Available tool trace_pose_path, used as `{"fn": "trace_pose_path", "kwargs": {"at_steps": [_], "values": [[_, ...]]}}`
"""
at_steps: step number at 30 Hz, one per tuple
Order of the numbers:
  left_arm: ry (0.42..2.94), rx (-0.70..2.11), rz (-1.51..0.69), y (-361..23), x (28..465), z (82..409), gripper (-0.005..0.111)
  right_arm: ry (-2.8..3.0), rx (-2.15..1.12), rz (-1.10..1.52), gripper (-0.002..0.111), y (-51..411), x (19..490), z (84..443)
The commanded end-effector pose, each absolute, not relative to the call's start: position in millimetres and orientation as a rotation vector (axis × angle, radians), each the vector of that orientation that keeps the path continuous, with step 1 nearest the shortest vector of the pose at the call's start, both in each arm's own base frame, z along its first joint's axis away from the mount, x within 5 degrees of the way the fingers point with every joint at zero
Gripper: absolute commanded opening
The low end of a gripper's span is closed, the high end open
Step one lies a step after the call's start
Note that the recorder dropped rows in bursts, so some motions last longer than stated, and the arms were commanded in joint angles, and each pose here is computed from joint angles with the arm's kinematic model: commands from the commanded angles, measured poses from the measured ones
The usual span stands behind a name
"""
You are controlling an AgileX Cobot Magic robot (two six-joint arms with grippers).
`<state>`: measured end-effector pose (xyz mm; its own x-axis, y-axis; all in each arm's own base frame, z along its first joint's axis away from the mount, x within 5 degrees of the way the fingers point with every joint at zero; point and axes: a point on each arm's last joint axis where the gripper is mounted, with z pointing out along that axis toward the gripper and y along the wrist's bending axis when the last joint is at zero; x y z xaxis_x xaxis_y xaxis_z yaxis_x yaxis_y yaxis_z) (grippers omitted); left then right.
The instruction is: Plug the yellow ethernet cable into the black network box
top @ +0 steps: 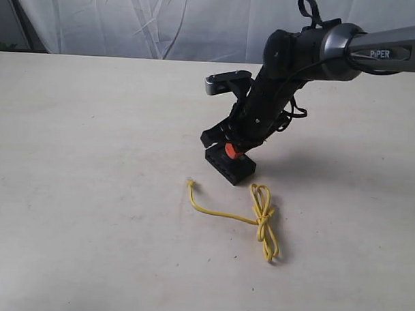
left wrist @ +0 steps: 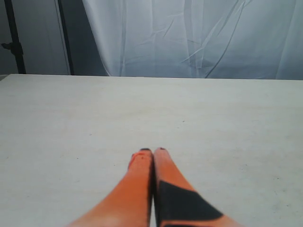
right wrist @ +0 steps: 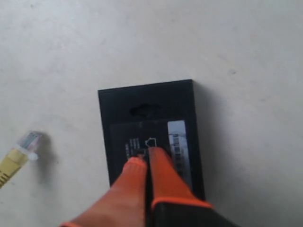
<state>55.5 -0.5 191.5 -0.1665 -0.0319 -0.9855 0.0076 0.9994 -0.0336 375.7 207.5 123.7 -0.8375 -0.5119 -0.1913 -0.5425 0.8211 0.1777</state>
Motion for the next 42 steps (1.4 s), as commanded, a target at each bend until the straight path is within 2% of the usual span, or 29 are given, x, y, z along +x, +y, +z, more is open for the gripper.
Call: {"fn": "trace_pose_path", "kwargs": {"at_steps": [1, 19, 42], "values": [[1.723, -0.015, -0.030, 0, 55, 191, 0.000, 2.996, -0.904, 0.122, -0.001, 176, 376, 101], [1.723, -0.015, -0.030, 0, 55, 191, 0.000, 3.181, -0.851, 0.112, -0.001, 149, 352, 82], [1.723, -0.011, -0.025, 0, 55, 191, 0.000, 2.905, -0.667, 0.251, -0.001, 156, 356, 149]]}}
